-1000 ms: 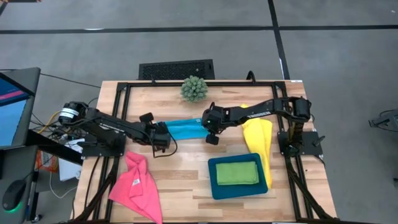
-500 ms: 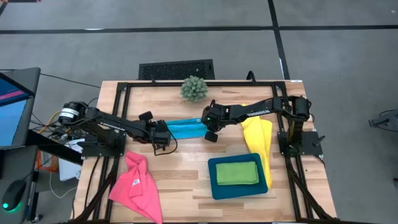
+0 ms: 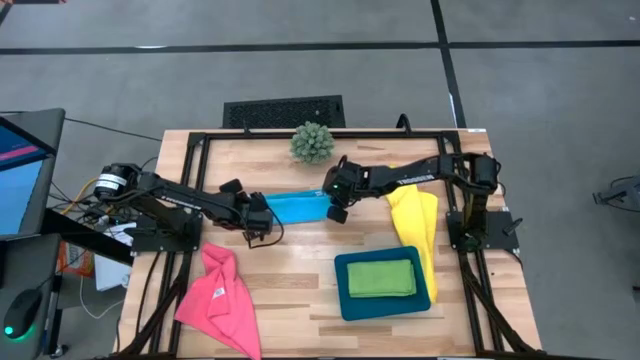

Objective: Fold microfiber towels
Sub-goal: Fold the blue microfiber cloth

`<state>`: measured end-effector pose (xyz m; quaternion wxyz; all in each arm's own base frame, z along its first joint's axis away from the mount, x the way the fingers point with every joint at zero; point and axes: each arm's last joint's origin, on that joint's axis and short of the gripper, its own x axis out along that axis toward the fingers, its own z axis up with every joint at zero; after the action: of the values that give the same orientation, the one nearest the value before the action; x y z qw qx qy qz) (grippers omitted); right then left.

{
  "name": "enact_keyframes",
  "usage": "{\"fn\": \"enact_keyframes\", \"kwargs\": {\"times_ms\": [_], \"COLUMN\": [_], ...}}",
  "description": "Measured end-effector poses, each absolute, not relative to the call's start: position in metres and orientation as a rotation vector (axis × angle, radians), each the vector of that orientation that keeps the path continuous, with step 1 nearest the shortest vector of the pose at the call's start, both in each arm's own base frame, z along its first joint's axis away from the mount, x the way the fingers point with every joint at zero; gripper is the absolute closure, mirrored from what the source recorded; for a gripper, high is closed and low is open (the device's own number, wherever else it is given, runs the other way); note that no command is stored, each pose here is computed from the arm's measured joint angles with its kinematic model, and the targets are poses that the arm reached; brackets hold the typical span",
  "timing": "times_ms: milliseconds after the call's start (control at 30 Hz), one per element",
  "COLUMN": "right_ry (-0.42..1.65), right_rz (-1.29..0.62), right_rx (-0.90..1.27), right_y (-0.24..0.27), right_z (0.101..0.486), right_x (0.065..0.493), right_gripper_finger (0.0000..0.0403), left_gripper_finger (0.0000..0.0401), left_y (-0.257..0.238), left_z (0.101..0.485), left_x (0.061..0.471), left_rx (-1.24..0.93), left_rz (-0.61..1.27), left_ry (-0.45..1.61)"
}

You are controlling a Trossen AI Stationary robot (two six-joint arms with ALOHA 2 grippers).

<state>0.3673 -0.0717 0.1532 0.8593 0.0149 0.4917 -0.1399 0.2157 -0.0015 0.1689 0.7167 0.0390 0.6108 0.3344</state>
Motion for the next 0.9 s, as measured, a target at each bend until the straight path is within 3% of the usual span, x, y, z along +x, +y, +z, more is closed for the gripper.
{"fn": "enact_keyframes", "kwargs": {"times_ms": [200, 367, 600, 733, 900], "right_ry": [1.017, 0.953, 0.865, 0.835, 0.85], "right_rz": [-0.321, -0.3, -0.251, -0.254, -0.28], "right_rx": [0.061, 0.048, 0.019, 0.032, 0.072], "right_y": [-0.077, -0.07, -0.052, -0.05, -0.053], "right_z": [0.159, 0.177, 0.177, 0.167, 0.155], "right_x": [0.365, 0.365, 0.372, 0.368, 0.36], "right_gripper_finger": [0.0265, 0.0266, 0.0273, 0.0278, 0.0282], "left_gripper_finger": [0.024, 0.0257, 0.0329, 0.0389, 0.0389], "left_y": [-0.001, -0.007, -0.023, -0.019, -0.009], "left_z": [0.169, 0.179, 0.198, 0.174, 0.147], "left_x": [0.214, 0.213, 0.224, 0.224, 0.211], "left_rx": [0.042, -0.003, -0.069, -0.087, -0.142], "left_rz": [0.795, 0.814, 0.72, 0.668, 0.744], "left_ry": [1.335, 1.227, 0.827, 0.811, 0.825]}}
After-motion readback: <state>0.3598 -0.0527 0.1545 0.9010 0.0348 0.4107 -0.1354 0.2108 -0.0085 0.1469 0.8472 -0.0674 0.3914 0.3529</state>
